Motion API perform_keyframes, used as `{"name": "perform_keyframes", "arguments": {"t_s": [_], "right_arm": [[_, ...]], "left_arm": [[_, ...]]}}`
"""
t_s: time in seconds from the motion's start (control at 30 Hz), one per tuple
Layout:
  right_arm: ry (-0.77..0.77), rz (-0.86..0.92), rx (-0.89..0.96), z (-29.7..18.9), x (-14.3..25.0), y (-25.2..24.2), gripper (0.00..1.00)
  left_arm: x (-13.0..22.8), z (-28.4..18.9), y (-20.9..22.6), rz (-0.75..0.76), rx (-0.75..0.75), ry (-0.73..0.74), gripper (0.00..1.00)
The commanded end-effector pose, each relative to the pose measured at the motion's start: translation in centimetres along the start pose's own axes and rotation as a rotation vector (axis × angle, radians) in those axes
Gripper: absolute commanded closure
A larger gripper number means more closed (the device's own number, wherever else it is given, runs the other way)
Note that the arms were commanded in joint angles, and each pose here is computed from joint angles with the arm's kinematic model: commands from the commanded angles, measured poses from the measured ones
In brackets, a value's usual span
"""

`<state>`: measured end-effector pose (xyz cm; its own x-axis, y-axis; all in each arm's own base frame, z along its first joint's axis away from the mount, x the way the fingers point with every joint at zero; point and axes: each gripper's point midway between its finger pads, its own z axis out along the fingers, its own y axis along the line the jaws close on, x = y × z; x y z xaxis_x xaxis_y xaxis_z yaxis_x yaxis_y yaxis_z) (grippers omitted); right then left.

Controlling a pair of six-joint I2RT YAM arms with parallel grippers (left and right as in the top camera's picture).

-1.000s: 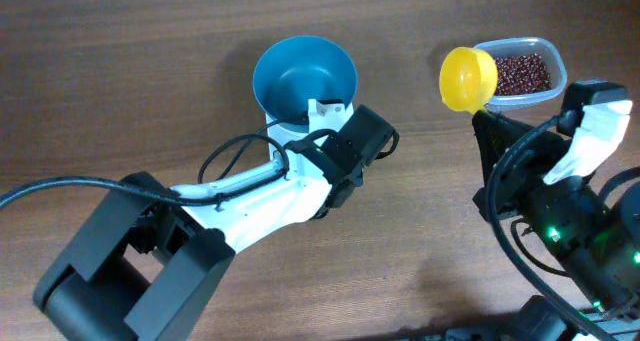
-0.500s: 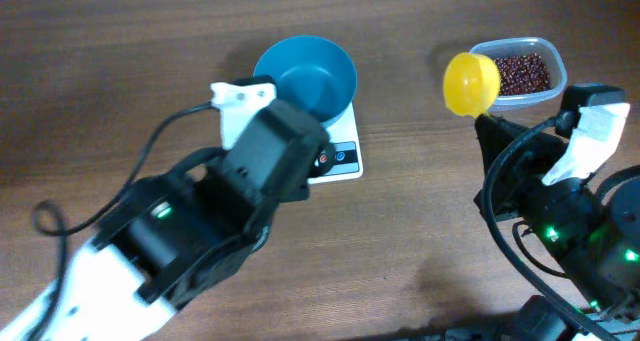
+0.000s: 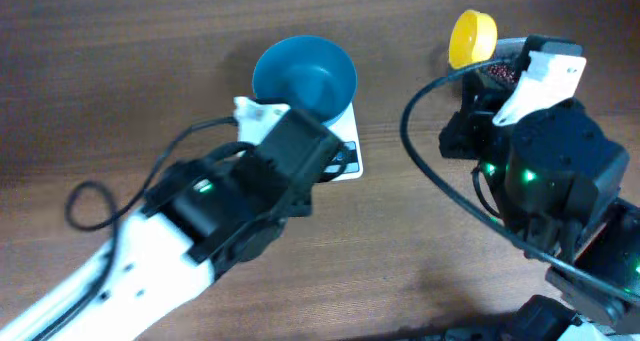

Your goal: Scoop item into bowl and weigh 50g on scale

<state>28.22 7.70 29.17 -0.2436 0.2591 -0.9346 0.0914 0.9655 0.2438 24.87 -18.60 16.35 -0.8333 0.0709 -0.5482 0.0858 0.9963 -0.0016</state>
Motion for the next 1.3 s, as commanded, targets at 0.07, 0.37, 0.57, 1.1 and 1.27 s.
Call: {"name": "perform_keyframes", "arguments": {"t_s": [0.07,0.37,0.57,1.1,1.27], "right_arm": [[-0.058,0.079,0.014,0.1,-3.7,-1.5,0.96],[-0.094,0.048,0.066,0.1,-5.3,-3.2,0.96],[-0.094,0.048,0.069,0.1,-5.3,-3.2,0.96],[-0.109,0.056,0.059,0.9,-5.7,-2.6,0.96],[-0.109,0.056,0.059,0.9,-5.7,-2.6,0.96]], "left_arm": [[3.5,6.2,-5.0,0.223,-0.008,0.114,1.0],[3.9,14.6,-8.4,0.273,-0.043,0.042,1.0],[2.0,15.4,-7.9,0.323,-0.119,-0.059,1.0],[0.7,16.5,-7.5,0.305,-0.057,-0.04,1.0],[0.7,16.6,-7.7,0.303,-0.049,-0.042,1.0]]}}
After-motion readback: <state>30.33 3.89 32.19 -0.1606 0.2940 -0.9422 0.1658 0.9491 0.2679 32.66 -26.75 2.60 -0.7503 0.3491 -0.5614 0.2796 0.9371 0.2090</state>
